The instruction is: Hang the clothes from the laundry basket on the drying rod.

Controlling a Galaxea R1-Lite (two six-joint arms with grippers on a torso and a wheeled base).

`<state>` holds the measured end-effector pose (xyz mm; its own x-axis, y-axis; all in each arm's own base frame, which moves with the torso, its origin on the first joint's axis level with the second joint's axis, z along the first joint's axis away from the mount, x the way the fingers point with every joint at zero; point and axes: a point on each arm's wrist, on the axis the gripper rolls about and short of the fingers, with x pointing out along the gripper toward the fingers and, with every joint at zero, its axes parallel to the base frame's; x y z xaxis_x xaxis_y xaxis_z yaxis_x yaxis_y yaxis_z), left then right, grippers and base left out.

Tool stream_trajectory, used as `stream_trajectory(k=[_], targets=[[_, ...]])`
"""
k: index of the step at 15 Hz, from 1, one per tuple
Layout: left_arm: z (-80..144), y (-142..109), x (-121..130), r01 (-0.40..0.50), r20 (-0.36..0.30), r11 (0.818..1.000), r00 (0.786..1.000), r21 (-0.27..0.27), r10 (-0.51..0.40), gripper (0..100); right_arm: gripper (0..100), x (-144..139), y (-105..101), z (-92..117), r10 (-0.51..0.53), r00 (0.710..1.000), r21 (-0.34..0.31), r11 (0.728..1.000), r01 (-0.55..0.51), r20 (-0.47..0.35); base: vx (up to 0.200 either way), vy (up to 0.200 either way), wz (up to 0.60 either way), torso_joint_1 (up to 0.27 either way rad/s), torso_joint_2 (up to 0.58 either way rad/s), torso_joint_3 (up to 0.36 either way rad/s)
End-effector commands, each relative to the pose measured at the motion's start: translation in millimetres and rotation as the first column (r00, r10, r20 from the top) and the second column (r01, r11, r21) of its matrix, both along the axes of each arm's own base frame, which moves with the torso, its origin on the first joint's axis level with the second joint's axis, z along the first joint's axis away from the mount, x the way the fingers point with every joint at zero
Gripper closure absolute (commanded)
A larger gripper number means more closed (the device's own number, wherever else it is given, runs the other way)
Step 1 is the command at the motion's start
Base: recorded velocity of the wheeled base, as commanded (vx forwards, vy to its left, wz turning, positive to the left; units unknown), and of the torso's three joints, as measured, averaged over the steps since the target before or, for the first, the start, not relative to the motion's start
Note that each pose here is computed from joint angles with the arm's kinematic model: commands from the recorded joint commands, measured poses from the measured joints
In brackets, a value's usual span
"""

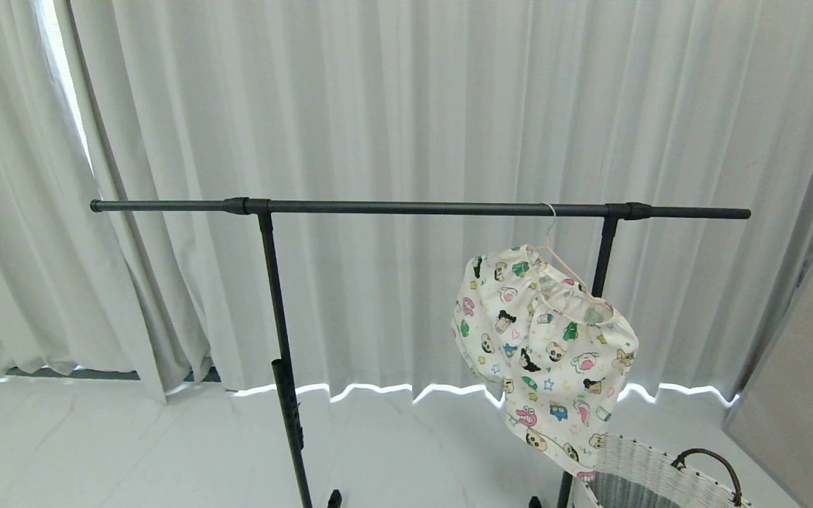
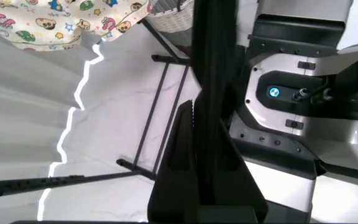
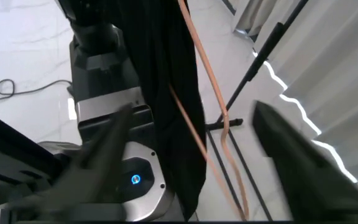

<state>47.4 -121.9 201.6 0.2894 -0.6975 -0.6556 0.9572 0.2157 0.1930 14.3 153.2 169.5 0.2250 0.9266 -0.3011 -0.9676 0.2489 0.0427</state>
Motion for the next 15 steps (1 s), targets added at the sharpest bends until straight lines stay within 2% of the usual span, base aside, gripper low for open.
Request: stream_trajectory(k=[1, 2, 4, 7, 8, 10, 11, 12, 13, 15], targets=[[-2, 1, 2, -0.031, 0.018, 0.999, 0.999, 0.013, 0.031, 100, 0, 1, -3, 2, -0.011, 1.000, 0.016, 1.000, 0.011, 0.000, 0.000, 0.000, 0.00, 0.000, 0.00, 0.000], [-4, 2, 3, -0.067, 0.044, 0.997, 0.997, 0.023, 0.066, 100, 0, 3, -5, 2, -0.021, 1.000, 0.019, 1.000, 0.021, 0.000, 0.000, 0.000, 0.00, 0.000, 0.00, 0.000], [-13, 4, 5, -0.181, 0.138, 0.982, 0.975, 0.050, 0.173, 100, 0, 6, -7, 4, -0.044, 0.999, 0.028, 0.999, 0.044, 0.002, 0.000, 0.000, 0.00, 0.000, 0.00, 0.000], [-19, 4, 9, -0.300, 0.241, 0.954, 0.928, 0.025, 0.285, 100, 0, 8, -7, 2, -0.056, 0.998, 0.018, 0.998, 0.056, 0.002, 0.000, 0.000, 0.00, 0.000, 0.00, 0.000], [-17, 2, 11, -0.328, 0.261, 0.945, 0.911, -0.007, 0.318, 100, 0, 8, -6, 1, -0.058, 0.998, 0.012, 0.998, 0.058, 0.001, 0.000, 0.000, 0.00, 0.000, 0.00, 0.000], [-7, -2, 22, -0.401, 0.273, 0.907, 0.865, -0.129, 0.421, 100, 0, 12, -2, -2, -0.078, 0.997, -0.010, 0.997, 0.078, -0.002, 0.000, 0.000, 0.00, 0.000, 0.00, 0.000], [-4, -3, 26, -0.416, 0.277, 0.894, 0.851, -0.165, 0.447, 100, 0, 14, 0, -3, -0.090, 0.996, -0.020, 0.996, 0.090, -0.003, 0.000, 0.000, 0.00, 0.000, 0.00, 0.000], [6, -5, 33, -0.437, 0.277, 0.862, 0.821, -0.257, 0.499, 100, 0, 22, 6, -8, -0.129, 0.992, -0.053, 0.990, 0.129, -0.007, 0.000, 0.000, 0.00, 0.000, 0.00, 0.000], [9, -5, 34, -0.440, 0.276, 0.851, 0.813, -0.285, 0.513, 100, 0, 28, 12, -9, -0.159, 0.987, -0.068, 0.985, 0.158, -0.013, 0.000, 0.000, 0.00, 0.000, 0.00, 0.000], [12, -4, 34, -0.438, 0.275, 0.847, 0.811, -0.302, 0.517, 100, 0, 43, 32, -8, -0.239, 0.969, -0.079, 0.969, 0.234, -0.066, 0.000, 0.000, 0.00, 0.000, 0.00, 0.000]])
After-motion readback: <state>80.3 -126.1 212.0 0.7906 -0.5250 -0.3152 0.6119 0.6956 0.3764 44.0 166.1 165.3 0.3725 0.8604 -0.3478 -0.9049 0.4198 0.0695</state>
